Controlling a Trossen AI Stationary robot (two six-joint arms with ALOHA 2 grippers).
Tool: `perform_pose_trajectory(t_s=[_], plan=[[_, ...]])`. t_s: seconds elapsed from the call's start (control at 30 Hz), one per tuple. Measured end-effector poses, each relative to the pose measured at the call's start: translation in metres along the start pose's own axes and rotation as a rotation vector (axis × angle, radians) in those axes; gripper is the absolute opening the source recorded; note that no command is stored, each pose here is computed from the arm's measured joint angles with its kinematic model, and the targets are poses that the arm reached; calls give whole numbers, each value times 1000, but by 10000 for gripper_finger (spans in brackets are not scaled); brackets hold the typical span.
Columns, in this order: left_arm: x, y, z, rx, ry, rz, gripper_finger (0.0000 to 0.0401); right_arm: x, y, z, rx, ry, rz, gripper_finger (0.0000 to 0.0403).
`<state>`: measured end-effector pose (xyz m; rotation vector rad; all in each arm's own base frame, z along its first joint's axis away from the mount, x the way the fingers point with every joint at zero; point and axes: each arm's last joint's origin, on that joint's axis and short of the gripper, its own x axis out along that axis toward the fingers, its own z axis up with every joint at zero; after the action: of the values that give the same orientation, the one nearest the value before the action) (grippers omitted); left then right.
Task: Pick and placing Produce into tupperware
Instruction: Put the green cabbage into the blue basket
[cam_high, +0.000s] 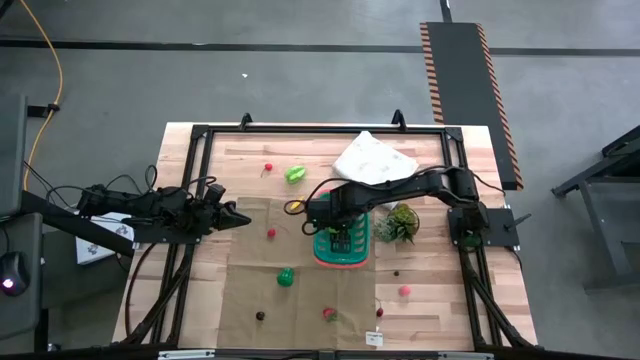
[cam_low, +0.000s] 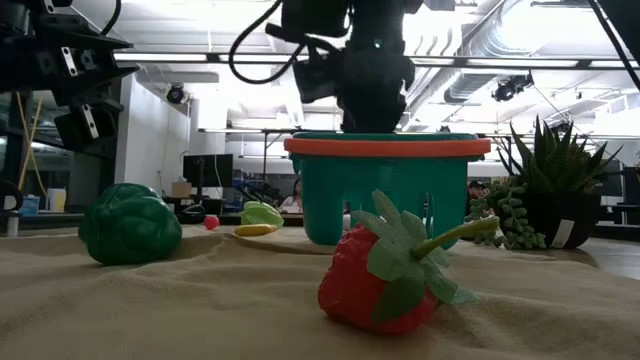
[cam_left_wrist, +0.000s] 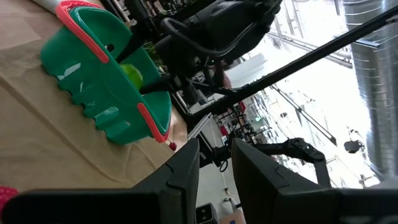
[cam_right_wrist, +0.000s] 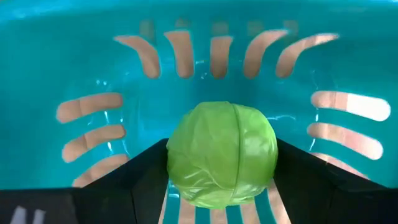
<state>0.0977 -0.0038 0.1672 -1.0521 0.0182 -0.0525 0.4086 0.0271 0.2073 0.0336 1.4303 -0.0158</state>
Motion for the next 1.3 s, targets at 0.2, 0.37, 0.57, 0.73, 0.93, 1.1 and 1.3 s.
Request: perform_pose_trajectory(t_s=[0.2,0.37,0.57,0.73,0.93,1.1,1.3], plan=[[0,0,0,0,0,0,83,9,-1,-3,6,0,-23,243],[0,0,0,0,0,-1,83,18,-1,-7,18,6,-23,243],[0,0,0,0,0,0,83,25,-1,-10,29,11,-23,243],[0,0,0,0,0,0,83,31,-1,-14,48,28,-22,243],[0,0,0,0,0,0,83,29,1,-12,50,2,-18,243],[0,0,0,0,0,0,83,26,1,-11,67,-15,-11,246],[0,0,0,0,0,0,83,25,1,-12,74,-9,10,278]])
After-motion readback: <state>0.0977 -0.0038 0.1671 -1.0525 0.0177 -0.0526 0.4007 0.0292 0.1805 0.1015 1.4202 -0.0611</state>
